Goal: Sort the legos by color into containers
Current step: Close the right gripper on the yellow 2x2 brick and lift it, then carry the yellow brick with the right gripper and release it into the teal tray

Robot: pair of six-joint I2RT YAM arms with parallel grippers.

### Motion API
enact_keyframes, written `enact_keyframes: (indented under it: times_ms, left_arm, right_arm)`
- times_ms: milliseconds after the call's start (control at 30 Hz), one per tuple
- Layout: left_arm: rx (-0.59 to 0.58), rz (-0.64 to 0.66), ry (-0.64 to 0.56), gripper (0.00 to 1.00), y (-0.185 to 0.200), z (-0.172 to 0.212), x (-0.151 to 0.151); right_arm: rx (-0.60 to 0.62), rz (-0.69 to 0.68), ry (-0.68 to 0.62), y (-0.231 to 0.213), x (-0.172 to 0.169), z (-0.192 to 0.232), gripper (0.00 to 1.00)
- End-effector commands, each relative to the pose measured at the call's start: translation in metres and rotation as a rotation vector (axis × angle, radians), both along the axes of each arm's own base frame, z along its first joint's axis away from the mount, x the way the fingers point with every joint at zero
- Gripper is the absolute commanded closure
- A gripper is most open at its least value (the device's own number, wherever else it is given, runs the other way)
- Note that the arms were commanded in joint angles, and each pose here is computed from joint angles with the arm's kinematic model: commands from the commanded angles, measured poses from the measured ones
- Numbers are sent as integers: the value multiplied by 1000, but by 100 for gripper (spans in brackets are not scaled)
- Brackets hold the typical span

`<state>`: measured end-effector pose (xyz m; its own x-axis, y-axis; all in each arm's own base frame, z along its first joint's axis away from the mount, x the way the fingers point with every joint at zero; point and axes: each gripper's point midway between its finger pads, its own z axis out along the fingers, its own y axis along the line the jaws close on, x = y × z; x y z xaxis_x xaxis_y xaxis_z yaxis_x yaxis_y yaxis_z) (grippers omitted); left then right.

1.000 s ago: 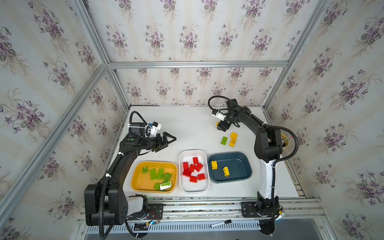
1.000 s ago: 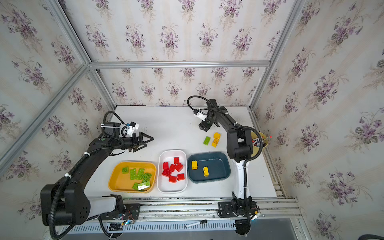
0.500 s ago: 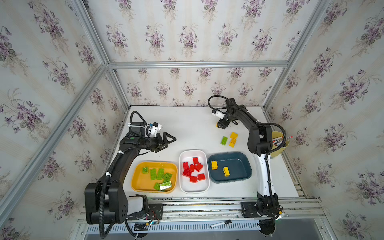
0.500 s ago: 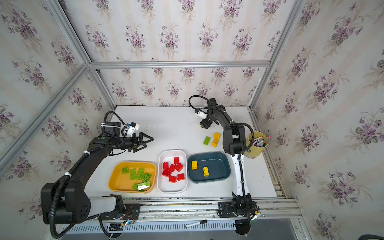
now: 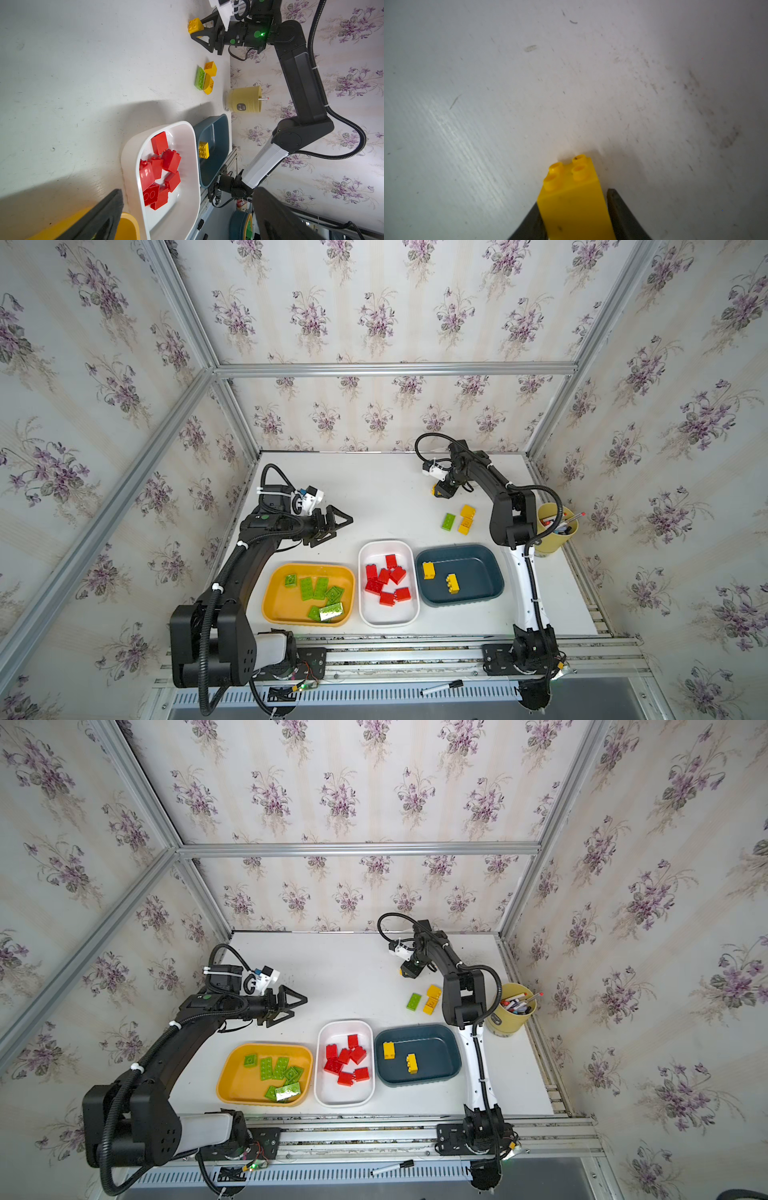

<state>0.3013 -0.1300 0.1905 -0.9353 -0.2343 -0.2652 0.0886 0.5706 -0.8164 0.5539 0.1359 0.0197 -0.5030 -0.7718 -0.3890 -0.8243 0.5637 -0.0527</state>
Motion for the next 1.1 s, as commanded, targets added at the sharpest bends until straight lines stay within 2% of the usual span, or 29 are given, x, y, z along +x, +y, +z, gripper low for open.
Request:
enact_keyframes:
  times_ms: [0, 100, 233, 433, 633, 800, 1067]
  left_arm:
    - [-8, -18, -15, 1, -2, 3, 0]
    - [-10, -20, -17, 1, -2, 4, 1]
    - [-11, -21, -16, 1, -2, 3, 2]
    - [-14, -24, -28, 1, -2, 5, 4]
    - [-23, -31, -42, 1, -4, 7, 9]
    - [-33, -45, -44, 1, -8, 6, 9]
    - [-38, -63, -46, 1, -13, 2, 6]
  right_arm:
    - [1, -9, 23, 0, -5, 4, 69]
    - [30, -19, 11, 4, -5, 20, 76]
    - [99, -27, -47, 12, -6, 68, 81]
    - [145, -19, -80, 20, -35, 119, 81]
    - [193, -40, -101, 23, -104, 151, 80]
    - [150, -16, -85, 18, -181, 148, 79]
    - [66, 5, -18, 2, -274, 129, 79]
